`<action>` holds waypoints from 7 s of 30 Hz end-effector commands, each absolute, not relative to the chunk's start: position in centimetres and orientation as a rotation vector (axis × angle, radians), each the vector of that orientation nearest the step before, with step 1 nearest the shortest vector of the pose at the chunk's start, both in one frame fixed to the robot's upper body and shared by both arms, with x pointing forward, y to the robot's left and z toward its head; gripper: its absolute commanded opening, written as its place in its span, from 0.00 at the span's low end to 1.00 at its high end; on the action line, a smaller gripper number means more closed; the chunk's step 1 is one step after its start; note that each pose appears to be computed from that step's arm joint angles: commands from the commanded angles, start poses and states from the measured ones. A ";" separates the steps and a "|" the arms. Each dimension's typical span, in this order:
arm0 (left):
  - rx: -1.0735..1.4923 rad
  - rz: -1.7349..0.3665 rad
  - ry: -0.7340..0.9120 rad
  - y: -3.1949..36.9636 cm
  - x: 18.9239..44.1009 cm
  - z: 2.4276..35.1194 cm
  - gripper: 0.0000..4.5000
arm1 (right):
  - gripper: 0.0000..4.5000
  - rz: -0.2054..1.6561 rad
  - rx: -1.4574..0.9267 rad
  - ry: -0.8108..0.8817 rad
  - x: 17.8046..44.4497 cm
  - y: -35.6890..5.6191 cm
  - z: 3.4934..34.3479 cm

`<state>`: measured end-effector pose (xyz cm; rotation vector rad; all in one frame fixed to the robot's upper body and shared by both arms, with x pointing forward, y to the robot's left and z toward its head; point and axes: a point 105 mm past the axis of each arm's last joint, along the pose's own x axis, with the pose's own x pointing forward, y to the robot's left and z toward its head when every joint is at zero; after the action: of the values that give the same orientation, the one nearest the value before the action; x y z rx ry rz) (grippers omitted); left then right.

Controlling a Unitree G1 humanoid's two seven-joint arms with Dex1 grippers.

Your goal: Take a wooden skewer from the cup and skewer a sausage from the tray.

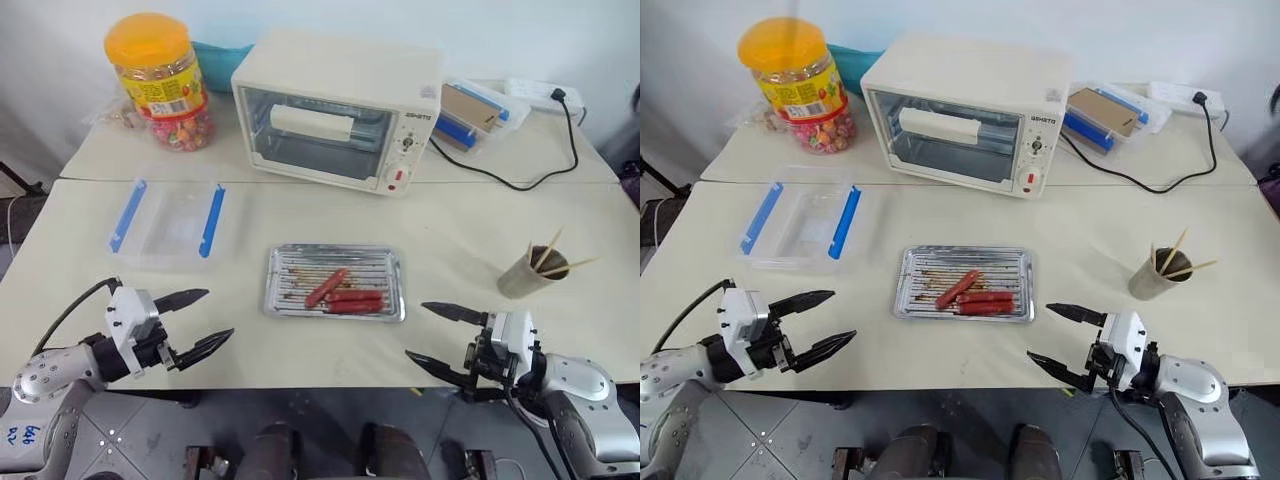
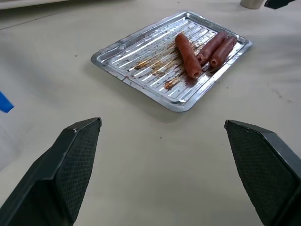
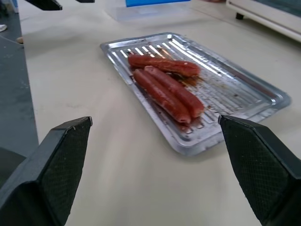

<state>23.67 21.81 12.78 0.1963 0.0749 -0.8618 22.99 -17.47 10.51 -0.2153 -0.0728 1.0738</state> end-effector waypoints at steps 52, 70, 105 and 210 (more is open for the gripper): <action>0.232 -0.766 -0.005 20.8 23.8 11.5 0.99 | 1.00 1.003 -0.214 -0.101 22.9 -18.2 11.2; 0.252 -0.764 -0.006 20.9 23.5 11.4 0.99 | 1.00 1.003 -0.233 -0.142 24.1 -18.2 11.2; 0.087 -0.606 -0.024 21.2 21.6 9.6 0.99 | 1.00 0.978 -0.174 -0.198 25.0 -15.1 9.5; -0.081 -0.114 -0.208 22.8 23.4 11.4 0.99 | 1.00 0.618 -0.035 -0.311 27.7 -16.1 10.0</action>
<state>23.48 23.06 10.69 -0.1060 -0.1893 -0.0922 27.80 -16.12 9.15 -0.0184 -0.2776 0.6145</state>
